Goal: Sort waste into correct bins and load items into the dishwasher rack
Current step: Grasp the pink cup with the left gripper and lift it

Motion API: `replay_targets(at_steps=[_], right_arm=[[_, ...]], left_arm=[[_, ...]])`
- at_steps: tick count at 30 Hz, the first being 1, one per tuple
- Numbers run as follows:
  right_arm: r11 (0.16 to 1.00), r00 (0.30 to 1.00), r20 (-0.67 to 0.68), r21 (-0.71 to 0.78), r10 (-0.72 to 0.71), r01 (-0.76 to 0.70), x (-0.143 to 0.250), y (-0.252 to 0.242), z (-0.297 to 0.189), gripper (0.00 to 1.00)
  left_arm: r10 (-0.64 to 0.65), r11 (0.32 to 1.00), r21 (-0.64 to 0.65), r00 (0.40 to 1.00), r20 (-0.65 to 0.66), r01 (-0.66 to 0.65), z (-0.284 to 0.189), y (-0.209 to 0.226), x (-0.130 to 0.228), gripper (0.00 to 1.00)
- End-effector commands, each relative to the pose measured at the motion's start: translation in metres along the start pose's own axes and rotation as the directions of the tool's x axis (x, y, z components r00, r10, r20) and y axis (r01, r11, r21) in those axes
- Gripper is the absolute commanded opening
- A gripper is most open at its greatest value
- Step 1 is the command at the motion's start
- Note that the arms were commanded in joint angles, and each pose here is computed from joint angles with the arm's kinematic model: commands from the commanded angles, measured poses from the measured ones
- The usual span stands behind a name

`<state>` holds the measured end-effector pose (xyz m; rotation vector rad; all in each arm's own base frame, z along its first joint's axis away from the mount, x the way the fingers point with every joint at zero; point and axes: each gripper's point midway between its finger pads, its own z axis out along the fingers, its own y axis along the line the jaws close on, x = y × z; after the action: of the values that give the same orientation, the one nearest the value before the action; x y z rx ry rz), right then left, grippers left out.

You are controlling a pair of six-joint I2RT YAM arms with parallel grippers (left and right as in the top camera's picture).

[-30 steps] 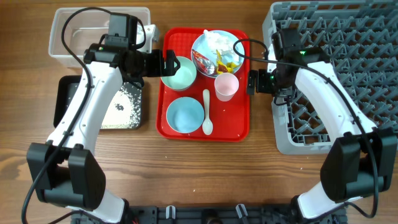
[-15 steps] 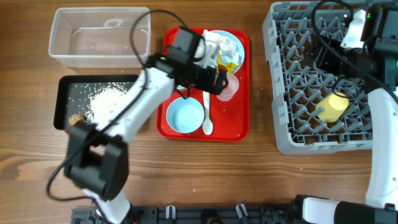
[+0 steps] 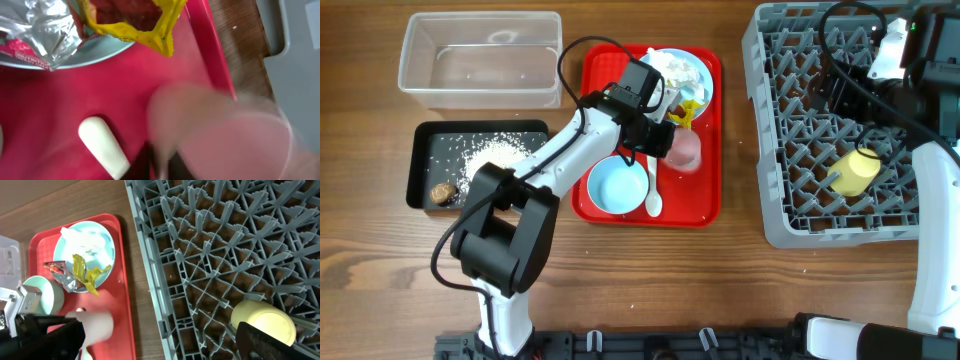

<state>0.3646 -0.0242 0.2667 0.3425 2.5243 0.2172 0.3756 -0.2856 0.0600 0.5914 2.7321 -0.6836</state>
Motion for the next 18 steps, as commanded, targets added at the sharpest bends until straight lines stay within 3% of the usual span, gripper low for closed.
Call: replay_targets(at_steps=[1,4,7,11,14,18], right_arm=[[1.0,1.0,-0.005,0.009,-0.014,0.014,-0.001,-0.002,0.002,1.0],[1.0,1.0,-0.016,0.005,-0.013,0.013,0.002,-0.002,0.002,1.0],[0.996,0.998,-0.047,-0.08,-0.041,0.038,0.009,0.012,0.001,1.0],[0.9,0.991,-0.034,-0.423,-0.128,0.102,0.017,0.067,0.001,0.99],[0.734,0.985,0.011,-0.666,-0.173,0.136,0.028,0.104,0.001,0.99],[0.503,0.975,0.075,-0.846,-0.211,0.174,0.046,0.138,-0.001,0.99]], left_arm=[[-0.065,0.998,0.018,0.998,0.018,0.065,-0.008,-0.006,-0.004,0.04],[-0.073,0.997,0.027,0.995,0.061,0.071,-0.027,-0.013,-0.013,0.04],[-0.224,0.973,0.08,0.965,0.135,0.214,-0.07,-0.008,-0.03,0.04],[-0.304,0.878,0.423,0.944,0.127,0.225,-0.132,-0.009,-0.047,0.04],[-0.338,0.752,0.625,0.937,0.093,0.209,-0.172,-0.003,-0.049,0.04],[-0.325,0.681,0.709,0.943,0.069,0.183,-0.189,-0.011,-0.047,0.04]])
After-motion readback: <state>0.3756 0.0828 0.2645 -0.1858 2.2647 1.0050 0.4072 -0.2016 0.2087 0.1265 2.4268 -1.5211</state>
